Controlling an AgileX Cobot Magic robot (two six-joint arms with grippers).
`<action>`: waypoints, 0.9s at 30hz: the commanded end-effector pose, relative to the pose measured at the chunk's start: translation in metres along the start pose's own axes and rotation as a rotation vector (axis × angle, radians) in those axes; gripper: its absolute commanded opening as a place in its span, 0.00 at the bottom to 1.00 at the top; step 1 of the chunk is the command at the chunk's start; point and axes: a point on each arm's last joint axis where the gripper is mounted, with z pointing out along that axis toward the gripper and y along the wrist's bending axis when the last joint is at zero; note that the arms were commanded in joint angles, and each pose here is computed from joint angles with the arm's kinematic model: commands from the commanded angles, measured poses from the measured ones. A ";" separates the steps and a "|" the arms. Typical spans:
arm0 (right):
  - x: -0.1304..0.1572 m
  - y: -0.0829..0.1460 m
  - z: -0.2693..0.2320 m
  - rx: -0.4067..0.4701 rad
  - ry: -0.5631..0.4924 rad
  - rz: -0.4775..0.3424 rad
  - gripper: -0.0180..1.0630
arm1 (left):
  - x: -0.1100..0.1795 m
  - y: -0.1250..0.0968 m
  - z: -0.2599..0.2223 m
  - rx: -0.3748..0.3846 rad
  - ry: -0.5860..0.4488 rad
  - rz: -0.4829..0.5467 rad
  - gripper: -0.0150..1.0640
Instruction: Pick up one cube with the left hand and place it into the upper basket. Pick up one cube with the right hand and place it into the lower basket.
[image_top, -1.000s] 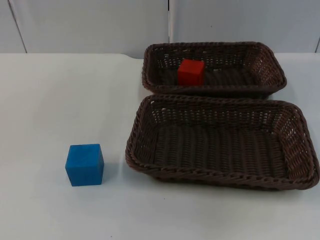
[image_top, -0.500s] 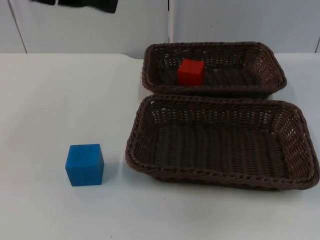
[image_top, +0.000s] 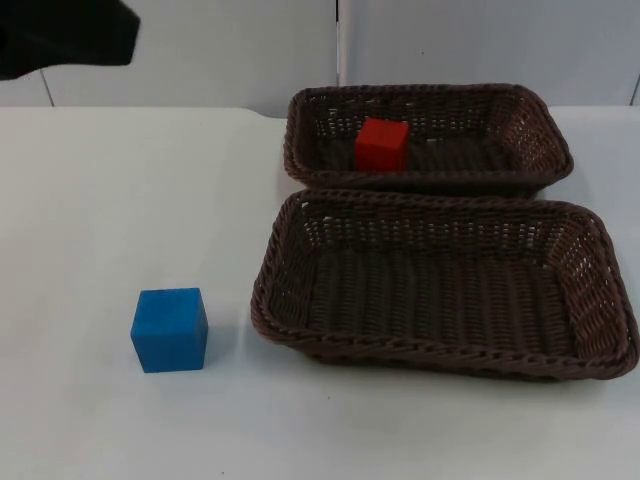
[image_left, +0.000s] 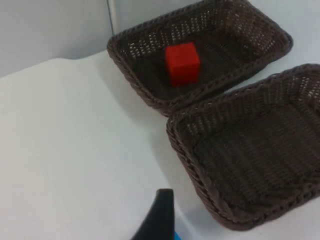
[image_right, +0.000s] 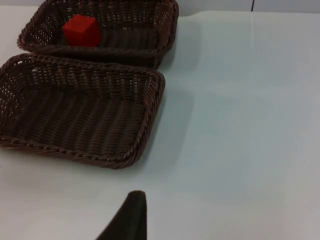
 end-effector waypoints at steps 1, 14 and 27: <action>0.000 0.000 0.000 0.006 -0.007 0.003 0.99 | 0.004 -0.002 -0.009 0.002 -0.005 -0.015 0.78; 0.000 0.000 0.000 0.006 -0.007 0.003 0.99 | 0.018 -0.008 -0.050 0.002 0.021 -0.047 0.78; 0.000 0.000 0.000 0.008 -0.007 0.002 0.99 | 0.024 -0.005 -0.055 -0.039 0.066 -0.079 0.78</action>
